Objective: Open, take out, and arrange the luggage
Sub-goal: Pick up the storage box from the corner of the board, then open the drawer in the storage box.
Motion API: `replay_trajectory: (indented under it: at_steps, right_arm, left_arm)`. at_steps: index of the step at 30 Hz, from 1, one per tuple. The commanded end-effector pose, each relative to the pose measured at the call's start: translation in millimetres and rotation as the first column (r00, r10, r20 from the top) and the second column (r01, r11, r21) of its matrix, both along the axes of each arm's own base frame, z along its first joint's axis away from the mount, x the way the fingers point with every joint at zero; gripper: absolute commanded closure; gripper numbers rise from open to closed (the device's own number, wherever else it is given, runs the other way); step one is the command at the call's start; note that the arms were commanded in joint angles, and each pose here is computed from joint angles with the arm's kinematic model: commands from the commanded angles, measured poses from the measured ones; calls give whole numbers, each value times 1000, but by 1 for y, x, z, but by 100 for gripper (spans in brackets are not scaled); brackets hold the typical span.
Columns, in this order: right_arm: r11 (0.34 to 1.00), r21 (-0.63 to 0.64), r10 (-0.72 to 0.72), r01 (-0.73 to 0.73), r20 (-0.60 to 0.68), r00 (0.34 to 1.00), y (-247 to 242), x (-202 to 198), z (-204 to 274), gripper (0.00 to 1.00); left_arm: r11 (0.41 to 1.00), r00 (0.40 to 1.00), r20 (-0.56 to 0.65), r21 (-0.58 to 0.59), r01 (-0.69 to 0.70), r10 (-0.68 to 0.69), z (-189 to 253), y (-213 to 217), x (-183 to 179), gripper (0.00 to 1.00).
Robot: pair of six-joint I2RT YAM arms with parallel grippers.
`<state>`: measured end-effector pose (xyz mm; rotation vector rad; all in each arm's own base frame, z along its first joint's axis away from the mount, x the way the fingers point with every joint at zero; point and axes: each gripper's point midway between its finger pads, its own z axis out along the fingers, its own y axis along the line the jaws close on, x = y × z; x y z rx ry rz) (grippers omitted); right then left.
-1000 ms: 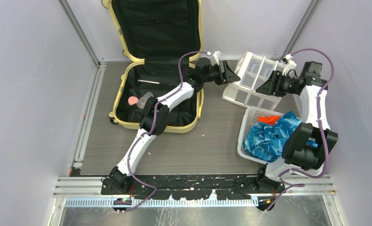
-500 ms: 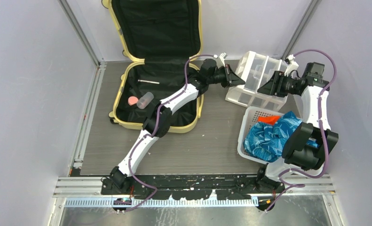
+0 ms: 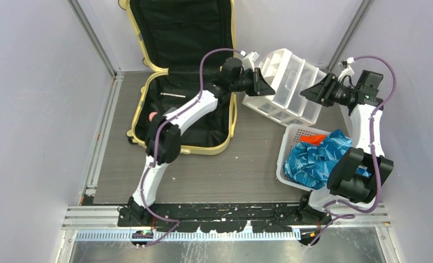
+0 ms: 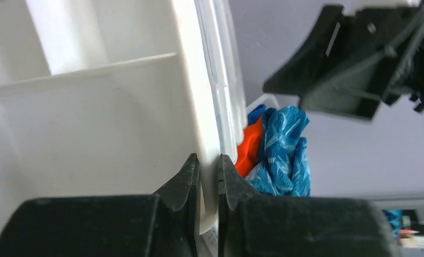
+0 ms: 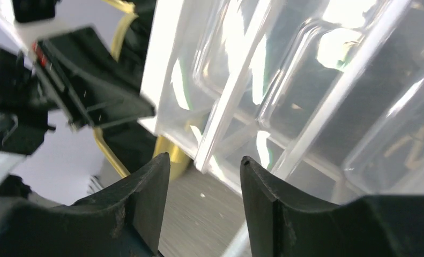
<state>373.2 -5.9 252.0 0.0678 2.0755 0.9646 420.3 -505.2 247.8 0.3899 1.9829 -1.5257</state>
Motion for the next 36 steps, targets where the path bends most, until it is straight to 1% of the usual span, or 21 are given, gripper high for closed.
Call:
replay_trajectory:
  at_steps: [1,3,6,10,12,17,21,24,26,27,31,34,36]
  right_arm:
    - [979,199,-54,34,95,994,9,27,63,46]
    - [964,263,-64,34,105,992,19,39,83,46]
    - [932,356,-100,64,83,992,32,55,100,46]
    - [895,441,-73,64,3,997,65,73,94,45]
    - [883,467,-59,59,-14,998,76,80,87,45]
    - [875,470,-84,113,-83,993,79,99,63,44]
    - [908,389,-121,155,-111,986,76,100,46,42]
    - [914,375,-120,157,-120,986,78,101,41,39]
    - [908,399,-84,127,-125,989,87,100,42,38]
    - [900,427,-42,88,-116,992,95,98,46,38]
    - [834,552,70,2,-110,992,121,95,61,38]
    - [787,614,117,-63,-48,992,127,89,82,40]
    - [760,639,146,-114,4,989,127,80,102,41]
  left_arm:
    - [1000,904,427,-5,-15,16,115,39,-20,100]
    - [999,892,451,27,-23,8,119,47,-27,100]
    - [998,880,476,44,-36,11,126,54,-36,100]
    - [998,881,473,58,-29,-2,125,54,-44,100]
    - [998,885,465,63,-21,-11,123,52,-47,100]
    - [998,887,462,63,-12,-18,125,51,-52,100]
    - [998,886,462,62,-11,-19,127,51,-54,100]
    - [998,889,457,58,-2,-25,127,50,-54,100]
    - [999,891,452,53,9,-32,128,47,-55,100]
    - [999,892,450,51,15,-36,128,46,-56,100]
    - [999,897,438,40,37,-51,129,42,-59,100]
    - [999,900,434,43,34,-49,129,43,-59,100]
    - [998,899,436,60,3,-30,127,45,-54,100]
